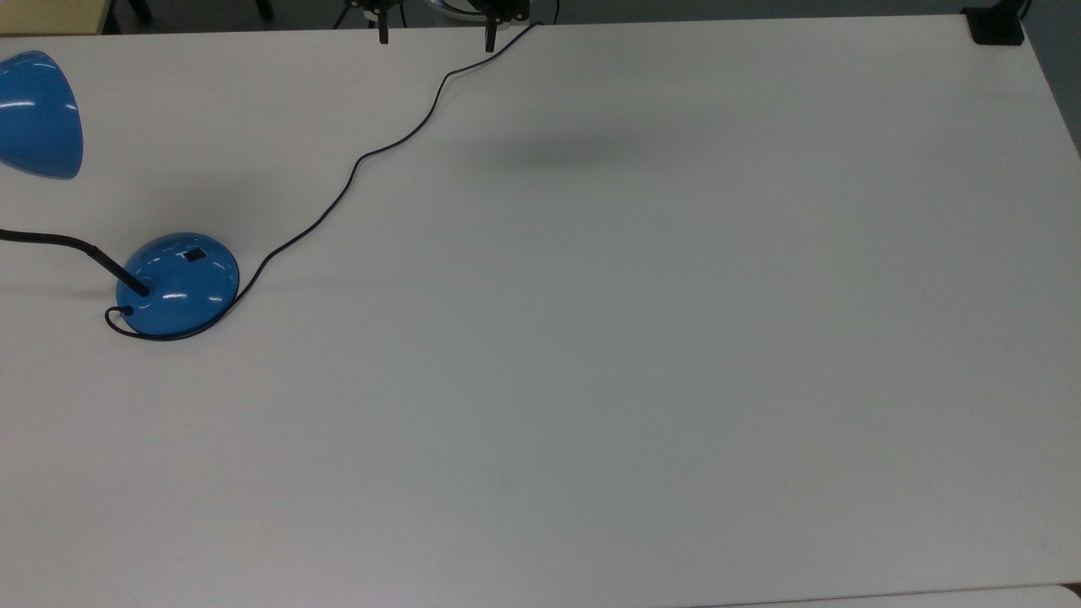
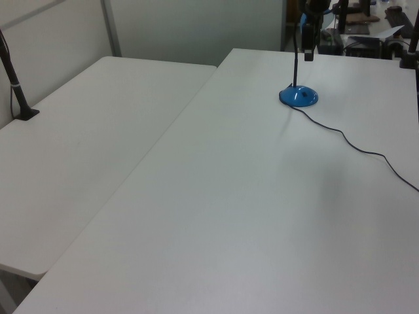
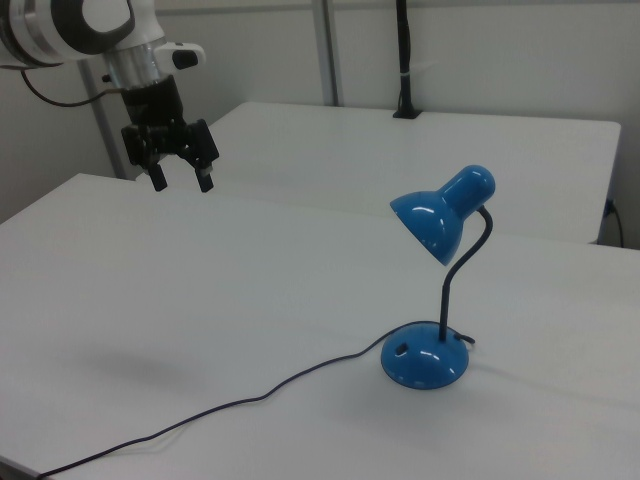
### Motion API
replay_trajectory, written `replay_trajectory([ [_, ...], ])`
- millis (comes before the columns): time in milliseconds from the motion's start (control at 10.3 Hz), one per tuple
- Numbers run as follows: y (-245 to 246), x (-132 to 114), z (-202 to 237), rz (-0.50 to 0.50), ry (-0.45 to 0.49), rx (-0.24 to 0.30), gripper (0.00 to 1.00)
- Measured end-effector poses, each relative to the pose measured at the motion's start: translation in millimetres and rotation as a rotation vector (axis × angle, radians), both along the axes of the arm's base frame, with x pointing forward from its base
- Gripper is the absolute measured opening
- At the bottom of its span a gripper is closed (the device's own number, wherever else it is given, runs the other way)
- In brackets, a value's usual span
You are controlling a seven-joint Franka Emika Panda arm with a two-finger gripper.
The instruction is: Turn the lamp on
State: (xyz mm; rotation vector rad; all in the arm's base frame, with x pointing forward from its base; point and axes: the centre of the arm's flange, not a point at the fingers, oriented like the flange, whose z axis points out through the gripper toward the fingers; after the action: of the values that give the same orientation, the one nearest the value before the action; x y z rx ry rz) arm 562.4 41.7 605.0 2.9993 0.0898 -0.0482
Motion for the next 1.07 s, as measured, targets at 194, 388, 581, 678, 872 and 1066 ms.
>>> replay_trajectory([
  [194,0.0,0.0,0.0,0.001,0.0,0.0,1.0],
  [388,0.0,0.0,0.0,0.002,0.0,0.0,1.0],
  [581,0.0,0.0,0.0,0.002,0.0,0.0,1.0],
  [678,0.0,0.0,0.0,0.002,0.0,0.0,1.0],
  [872,0.5,0.3,-0.9,0.004,0.002,0.0,0.96],
  [1066,2.8,1.0,-4.1,0.013,0.009,0.002,0.87],
])
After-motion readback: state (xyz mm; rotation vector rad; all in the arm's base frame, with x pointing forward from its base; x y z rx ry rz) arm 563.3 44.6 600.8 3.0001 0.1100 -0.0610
